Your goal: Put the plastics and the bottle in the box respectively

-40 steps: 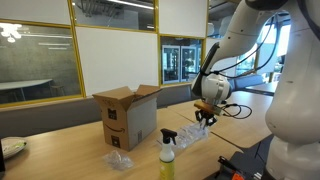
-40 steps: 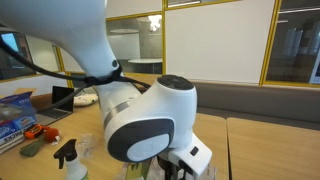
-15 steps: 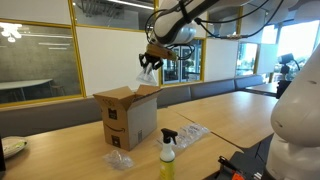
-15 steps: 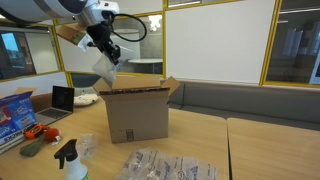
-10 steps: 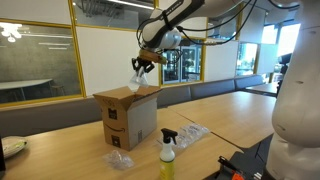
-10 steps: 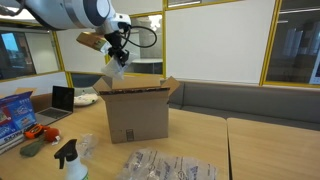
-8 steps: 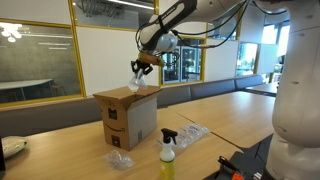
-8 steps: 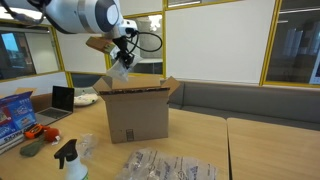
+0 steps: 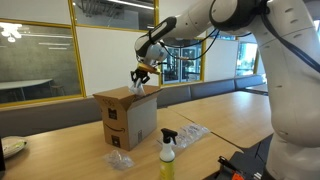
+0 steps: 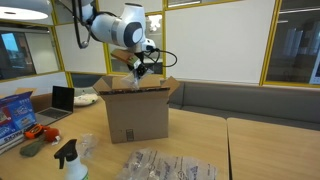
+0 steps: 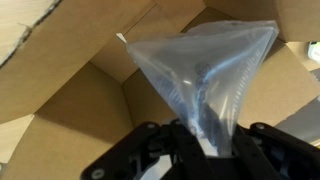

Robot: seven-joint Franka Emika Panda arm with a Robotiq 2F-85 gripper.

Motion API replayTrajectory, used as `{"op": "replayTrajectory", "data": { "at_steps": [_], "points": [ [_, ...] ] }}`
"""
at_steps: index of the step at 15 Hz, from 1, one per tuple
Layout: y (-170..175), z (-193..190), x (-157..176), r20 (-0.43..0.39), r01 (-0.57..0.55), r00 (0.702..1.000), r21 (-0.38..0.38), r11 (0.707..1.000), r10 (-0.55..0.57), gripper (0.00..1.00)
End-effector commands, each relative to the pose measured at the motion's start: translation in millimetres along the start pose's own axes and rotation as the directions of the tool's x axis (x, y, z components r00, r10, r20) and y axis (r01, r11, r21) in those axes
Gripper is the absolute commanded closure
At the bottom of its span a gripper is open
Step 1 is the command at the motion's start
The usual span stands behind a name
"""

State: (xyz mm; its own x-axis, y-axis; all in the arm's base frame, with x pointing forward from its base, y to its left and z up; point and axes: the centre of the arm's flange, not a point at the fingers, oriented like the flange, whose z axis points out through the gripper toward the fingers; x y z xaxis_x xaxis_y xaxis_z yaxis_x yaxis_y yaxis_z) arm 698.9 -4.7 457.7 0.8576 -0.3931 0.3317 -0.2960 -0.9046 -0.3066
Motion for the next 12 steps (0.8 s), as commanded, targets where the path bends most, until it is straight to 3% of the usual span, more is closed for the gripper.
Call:
{"op": "replayTrajectory", "data": {
  "at_steps": [1, 7, 12],
  "points": [
    [-2.1, 16.5, 44.5, 0.067, -0.012, 0.998, 0.026, 1.0, 0.01, 0.51],
    [10.4, 33.3, 50.2, 0.143, -0.031, 0.989, 0.0, 1.0, 0.03, 0.04],
    [28.2, 22.3, 38.7, 0.162, -0.047, 0.985, -0.064, 0.997, 0.057, 0.0]
  ]
}}
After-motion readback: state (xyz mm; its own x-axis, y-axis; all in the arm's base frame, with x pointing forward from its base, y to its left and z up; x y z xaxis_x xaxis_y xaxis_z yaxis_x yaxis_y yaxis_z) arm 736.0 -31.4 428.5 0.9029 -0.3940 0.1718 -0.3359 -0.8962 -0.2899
